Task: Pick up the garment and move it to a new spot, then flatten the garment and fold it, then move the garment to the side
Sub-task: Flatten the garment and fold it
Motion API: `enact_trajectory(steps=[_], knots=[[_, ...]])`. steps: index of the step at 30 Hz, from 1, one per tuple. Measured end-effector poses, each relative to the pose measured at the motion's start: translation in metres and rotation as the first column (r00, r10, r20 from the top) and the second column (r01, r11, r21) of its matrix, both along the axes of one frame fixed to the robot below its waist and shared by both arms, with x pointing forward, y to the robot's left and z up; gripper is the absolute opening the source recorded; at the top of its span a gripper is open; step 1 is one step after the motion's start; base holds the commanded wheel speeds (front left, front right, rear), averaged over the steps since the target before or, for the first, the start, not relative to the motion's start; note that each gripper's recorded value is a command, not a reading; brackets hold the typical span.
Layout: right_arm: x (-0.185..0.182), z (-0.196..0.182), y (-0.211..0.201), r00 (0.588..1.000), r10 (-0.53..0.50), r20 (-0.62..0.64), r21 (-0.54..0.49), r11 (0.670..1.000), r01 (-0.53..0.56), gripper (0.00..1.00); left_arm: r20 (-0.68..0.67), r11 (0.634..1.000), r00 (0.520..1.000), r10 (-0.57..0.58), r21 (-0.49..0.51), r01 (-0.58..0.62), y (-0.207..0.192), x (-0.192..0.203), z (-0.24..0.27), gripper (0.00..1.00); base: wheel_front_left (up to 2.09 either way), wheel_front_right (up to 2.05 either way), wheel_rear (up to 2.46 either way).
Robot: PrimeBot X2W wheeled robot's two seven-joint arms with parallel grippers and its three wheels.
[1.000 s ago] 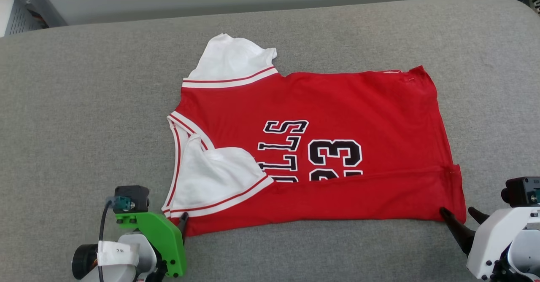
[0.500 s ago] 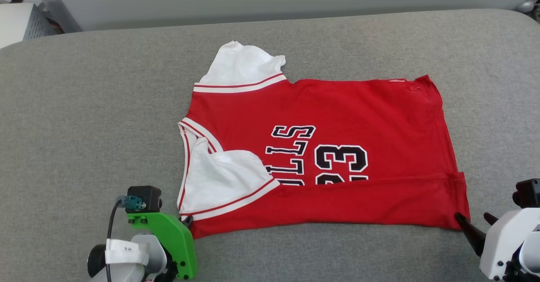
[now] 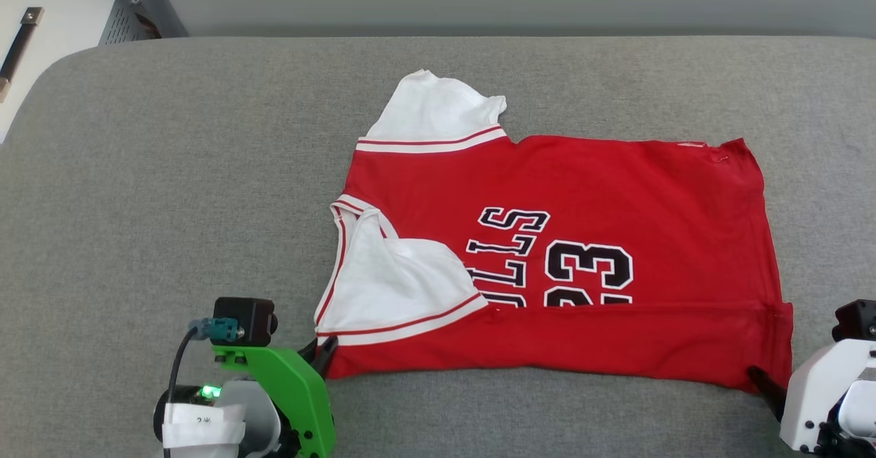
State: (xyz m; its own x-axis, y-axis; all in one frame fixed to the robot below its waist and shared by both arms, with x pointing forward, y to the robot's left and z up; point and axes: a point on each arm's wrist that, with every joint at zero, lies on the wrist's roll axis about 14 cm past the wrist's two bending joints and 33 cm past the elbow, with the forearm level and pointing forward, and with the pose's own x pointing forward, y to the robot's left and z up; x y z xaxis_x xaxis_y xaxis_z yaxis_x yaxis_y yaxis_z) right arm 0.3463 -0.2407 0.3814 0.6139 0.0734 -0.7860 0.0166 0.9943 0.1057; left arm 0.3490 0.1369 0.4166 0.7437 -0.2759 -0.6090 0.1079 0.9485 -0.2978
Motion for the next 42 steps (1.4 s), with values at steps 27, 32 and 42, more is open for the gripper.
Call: enact_trajectory(steps=[27, 32, 42], knots=[[-0.02, 0.02, -0.013, 0.999, -0.001, -0.033, 0.027, 1.0, 0.002, 0.0, -0.076, 1.0, 0.997, 0.013, 0.004, -0.013, 0.007, -0.042, -0.014, 0.0, 0.0, 0.0, 0.0], [-0.037, 0.022, -0.018, 0.998, -0.022, -0.064, 0.03, 0.999, 0.024, 0.0, -0.11, 1.0, 0.994, 0.009, 0.001, -0.009, 0.005, -0.057, -0.022, 0.0, 0.0, 0.0, 0.0], [-0.052, 0.007, -0.012, 0.993, -0.044, -0.111, 0.057, 0.997, 0.051, 0.0, -0.198, 1.0, 0.98, 0.017, 0.016, -0.014, 0.009, -0.068, -0.048, 0.0, 0.0, 0.0, 0.0]])
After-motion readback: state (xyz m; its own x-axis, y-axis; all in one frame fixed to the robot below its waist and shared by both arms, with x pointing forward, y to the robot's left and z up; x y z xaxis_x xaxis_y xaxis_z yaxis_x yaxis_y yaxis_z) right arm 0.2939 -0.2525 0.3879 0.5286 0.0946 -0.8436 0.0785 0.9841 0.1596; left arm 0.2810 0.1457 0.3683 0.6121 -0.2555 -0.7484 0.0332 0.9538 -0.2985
